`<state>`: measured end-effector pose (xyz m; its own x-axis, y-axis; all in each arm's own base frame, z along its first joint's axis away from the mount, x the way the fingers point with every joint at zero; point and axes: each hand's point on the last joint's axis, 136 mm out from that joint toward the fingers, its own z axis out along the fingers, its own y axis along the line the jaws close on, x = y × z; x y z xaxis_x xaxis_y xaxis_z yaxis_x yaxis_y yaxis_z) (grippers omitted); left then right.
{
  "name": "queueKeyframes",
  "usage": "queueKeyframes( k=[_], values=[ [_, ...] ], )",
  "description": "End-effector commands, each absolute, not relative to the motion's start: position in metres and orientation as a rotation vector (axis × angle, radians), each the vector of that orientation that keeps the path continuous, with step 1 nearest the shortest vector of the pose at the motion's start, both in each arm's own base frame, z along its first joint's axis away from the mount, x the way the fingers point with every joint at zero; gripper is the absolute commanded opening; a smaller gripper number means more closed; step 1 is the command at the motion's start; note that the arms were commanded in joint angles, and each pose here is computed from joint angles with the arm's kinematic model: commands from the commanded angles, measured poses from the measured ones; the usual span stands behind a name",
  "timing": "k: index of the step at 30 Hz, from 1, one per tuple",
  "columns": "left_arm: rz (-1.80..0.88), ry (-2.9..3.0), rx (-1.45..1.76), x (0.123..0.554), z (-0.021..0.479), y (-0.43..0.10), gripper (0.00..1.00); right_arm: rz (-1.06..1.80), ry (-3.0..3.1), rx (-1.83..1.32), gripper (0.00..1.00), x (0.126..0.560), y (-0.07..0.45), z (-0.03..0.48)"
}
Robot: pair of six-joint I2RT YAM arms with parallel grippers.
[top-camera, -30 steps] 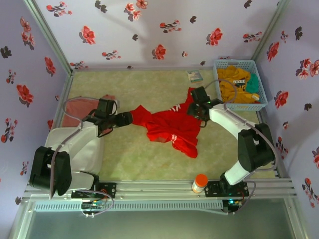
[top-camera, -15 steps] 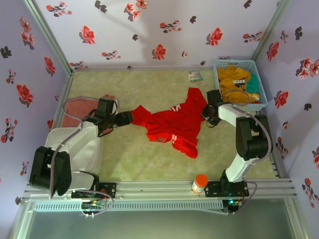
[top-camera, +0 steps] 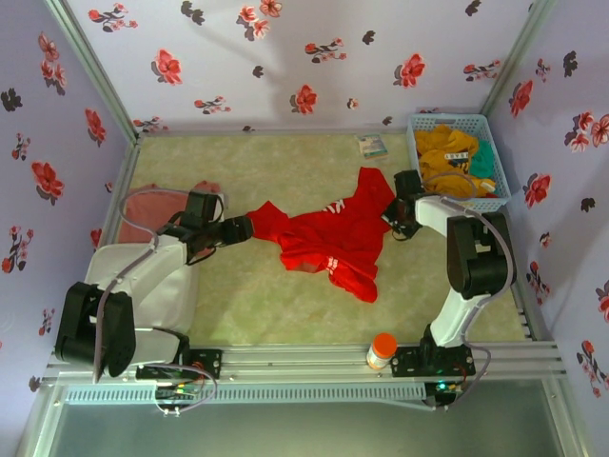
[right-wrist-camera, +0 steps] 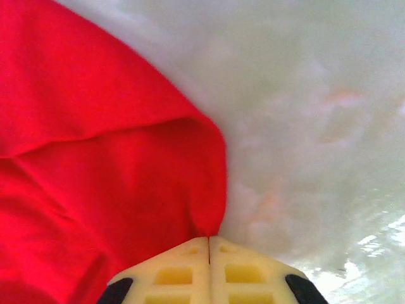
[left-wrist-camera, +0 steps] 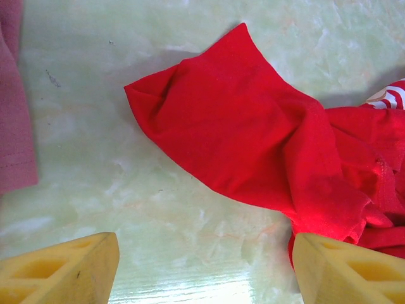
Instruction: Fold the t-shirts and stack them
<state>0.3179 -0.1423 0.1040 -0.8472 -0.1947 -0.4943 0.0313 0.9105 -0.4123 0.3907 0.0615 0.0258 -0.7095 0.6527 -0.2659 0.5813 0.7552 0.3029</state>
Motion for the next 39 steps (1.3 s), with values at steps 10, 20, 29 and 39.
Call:
queueKeyframes(
  k=[10, 20, 29, 39],
  values=[
    [-0.576, 2.508, -0.111, 0.316, 0.111, -0.145, 0.72, 0.508, 2.411, 0.782, 0.00, 0.448, 0.110, 0.130],
    [-0.535, 2.535, -0.126, 0.301, 0.102, -0.135, 0.72, 0.847, 2.235, 0.644, 0.00, 0.522, 0.191, 0.210],
    [-0.530, 2.542, -0.156, 0.287, 0.097, -0.130, 0.72, 1.286, 1.899, 0.601, 0.00, 0.609, 0.266, 0.246],
    [-0.555, 2.525, -0.179, 0.277, 0.098, -0.130, 0.72, 1.190, 1.950, 0.534, 0.23, 0.651, 0.300, 0.206]
  ],
)
